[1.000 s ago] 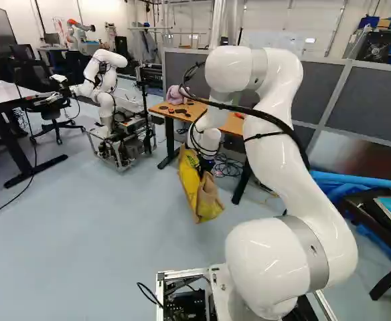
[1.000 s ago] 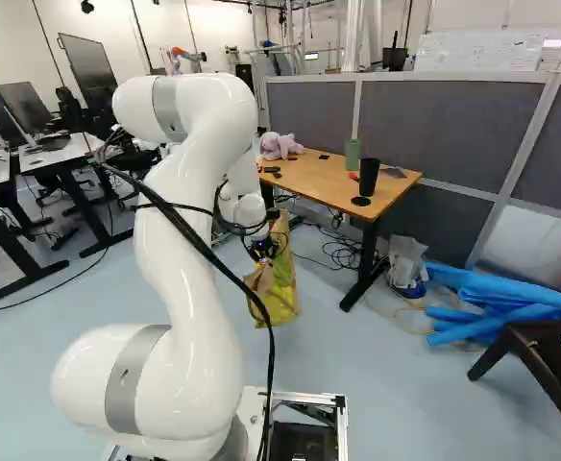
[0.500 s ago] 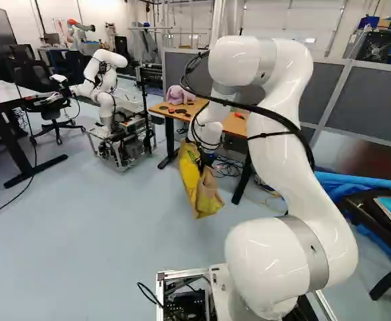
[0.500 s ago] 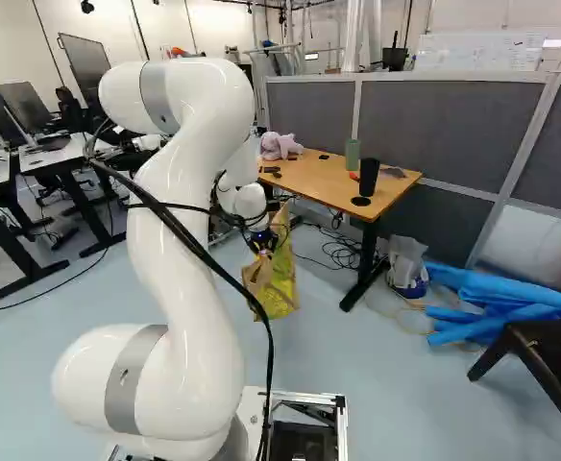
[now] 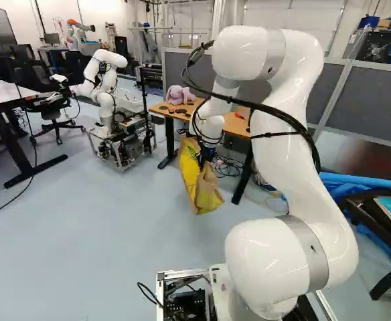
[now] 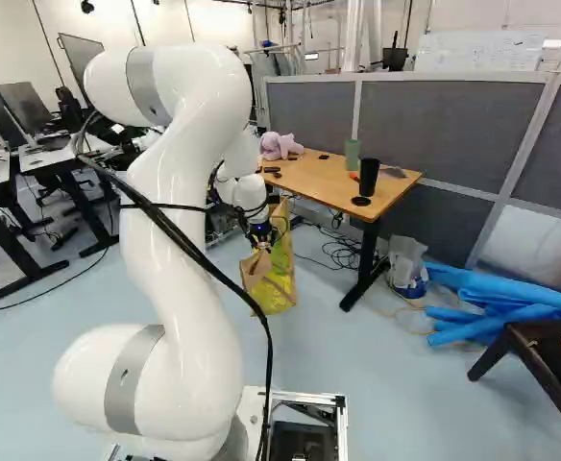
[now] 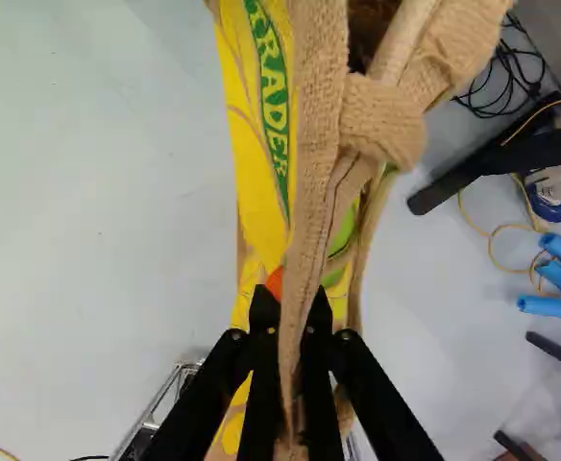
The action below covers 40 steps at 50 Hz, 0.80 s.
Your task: Pick up the bag on the ground and place it on the table
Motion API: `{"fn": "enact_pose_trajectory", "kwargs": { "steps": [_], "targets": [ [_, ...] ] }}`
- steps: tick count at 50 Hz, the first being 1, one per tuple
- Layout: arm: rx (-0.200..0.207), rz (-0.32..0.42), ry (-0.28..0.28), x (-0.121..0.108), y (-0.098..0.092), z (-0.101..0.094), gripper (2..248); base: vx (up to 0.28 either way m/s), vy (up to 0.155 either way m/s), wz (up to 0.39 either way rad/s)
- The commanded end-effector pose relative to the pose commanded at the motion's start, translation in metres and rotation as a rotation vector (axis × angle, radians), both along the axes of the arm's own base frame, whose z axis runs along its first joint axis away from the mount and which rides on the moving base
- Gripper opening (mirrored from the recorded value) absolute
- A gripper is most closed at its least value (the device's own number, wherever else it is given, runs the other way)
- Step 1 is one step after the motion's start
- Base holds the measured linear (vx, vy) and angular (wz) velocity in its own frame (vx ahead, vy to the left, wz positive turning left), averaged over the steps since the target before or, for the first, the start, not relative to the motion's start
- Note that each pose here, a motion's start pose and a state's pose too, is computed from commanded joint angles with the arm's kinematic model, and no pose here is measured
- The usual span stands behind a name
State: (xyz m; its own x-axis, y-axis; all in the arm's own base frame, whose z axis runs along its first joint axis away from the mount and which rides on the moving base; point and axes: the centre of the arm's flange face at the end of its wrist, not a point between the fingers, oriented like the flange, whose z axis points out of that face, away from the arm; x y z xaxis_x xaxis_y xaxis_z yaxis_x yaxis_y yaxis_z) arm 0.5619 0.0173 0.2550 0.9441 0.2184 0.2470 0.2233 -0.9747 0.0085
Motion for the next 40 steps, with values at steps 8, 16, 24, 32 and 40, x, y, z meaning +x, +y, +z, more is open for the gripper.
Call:
{"fn": "enact_pose_trajectory", "kwargs": {
  "steps": [8, 16, 24, 32, 40],
  "targets": [
    [0.006, 0.001, 0.006, 0.000, 0.000, 0.011, 28, 0.000, 0.000, 0.000],
    [0.013, 0.002, 0.012, 0.000, -0.001, 0.022, 28, 0.000, 0.000, 0.000],
    [0.019, 0.003, 0.018, 0.001, -0.001, 0.033, 28, 0.000, 0.000, 0.000],
    [0.025, 0.005, 0.024, 0.001, -0.002, 0.044, 28, 0.000, 0.000, 0.000],
    [0.031, 0.006, 0.029, 0.001, -0.002, 0.055, 28, 0.000, 0.000, 0.000]
  ]
}}
